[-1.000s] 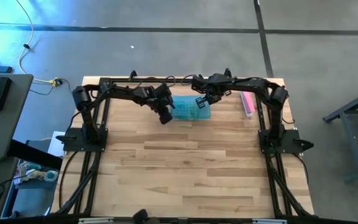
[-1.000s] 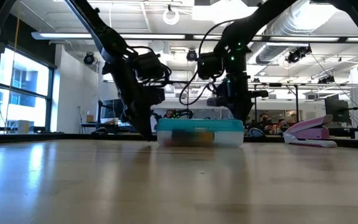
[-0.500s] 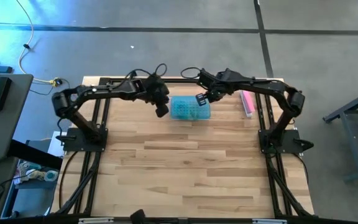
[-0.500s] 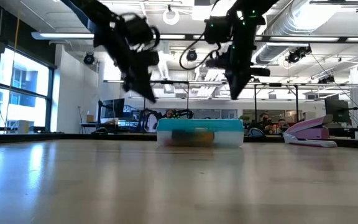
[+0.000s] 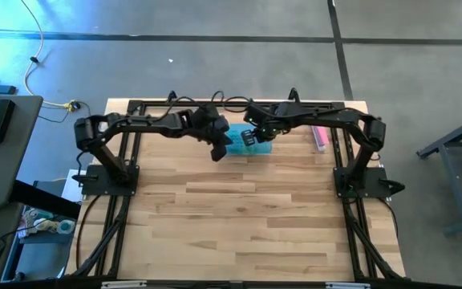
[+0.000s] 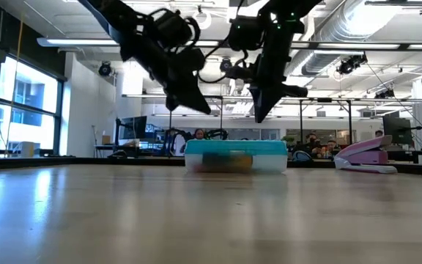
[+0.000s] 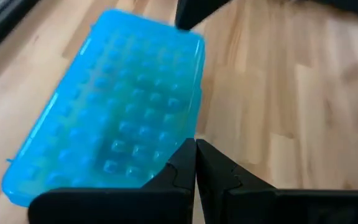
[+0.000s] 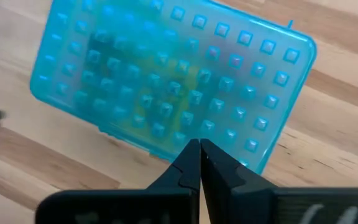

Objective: Pack school essentials
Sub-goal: Close the supply box

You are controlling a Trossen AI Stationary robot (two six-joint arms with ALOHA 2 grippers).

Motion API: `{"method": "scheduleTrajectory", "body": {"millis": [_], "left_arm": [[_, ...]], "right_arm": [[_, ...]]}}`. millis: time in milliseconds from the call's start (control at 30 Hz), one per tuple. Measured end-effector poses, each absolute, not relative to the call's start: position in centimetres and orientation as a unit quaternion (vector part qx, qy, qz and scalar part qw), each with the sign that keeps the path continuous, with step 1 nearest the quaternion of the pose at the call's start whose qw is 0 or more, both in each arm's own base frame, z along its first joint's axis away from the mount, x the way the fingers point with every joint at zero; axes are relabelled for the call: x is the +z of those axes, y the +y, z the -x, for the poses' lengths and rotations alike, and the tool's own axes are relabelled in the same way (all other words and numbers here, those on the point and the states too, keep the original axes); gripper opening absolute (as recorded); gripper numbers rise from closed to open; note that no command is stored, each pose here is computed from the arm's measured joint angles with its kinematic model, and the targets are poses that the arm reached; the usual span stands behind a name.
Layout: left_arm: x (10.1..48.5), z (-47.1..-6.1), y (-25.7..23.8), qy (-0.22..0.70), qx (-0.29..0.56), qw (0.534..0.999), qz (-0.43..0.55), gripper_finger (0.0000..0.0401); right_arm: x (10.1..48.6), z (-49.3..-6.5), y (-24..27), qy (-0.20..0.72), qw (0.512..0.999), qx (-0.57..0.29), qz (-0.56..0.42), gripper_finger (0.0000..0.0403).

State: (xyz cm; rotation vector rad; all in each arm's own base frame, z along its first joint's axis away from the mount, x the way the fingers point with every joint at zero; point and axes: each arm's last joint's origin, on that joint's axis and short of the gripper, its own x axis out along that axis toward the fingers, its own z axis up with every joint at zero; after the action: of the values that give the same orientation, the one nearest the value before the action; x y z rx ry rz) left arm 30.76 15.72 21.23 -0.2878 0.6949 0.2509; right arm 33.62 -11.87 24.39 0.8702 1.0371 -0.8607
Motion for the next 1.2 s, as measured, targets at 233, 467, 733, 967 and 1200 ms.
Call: {"method": "scheduleTrajectory", "body": {"millis": [233,467,733,967,1200], "left_arm": [[18.9,-31.4,16.5,0.363,0.154,0.909,0.138,0.0000],[18.5,-31.2,17.1,0.370,0.176,0.902,0.135,0.0000],[17.8,-31.1,17.1,0.389,0.187,0.892,0.137,0.0000],[16.2,-31.4,17.3,0.410,0.183,0.880,0.154,0.0000],[16.4,-31.4,17.2,0.406,0.185,0.881,0.157,0.0000]], "right_arm": [[23.1,-34.1,-12.0,0.477,0.682,-0.393,-0.392,0.0000],[21.3,-34.5,-12.7,0.497,0.661,-0.397,-0.398,0.0000],[20.1,-34.9,-12.8,0.511,0.647,-0.394,-0.406,0.0000],[20.0,-34.8,-12.9,0.512,0.642,-0.396,-0.411,0.0000],[20.2,-34.7,-12.8,0.508,0.643,-0.398,-0.413,0.0000]]}}
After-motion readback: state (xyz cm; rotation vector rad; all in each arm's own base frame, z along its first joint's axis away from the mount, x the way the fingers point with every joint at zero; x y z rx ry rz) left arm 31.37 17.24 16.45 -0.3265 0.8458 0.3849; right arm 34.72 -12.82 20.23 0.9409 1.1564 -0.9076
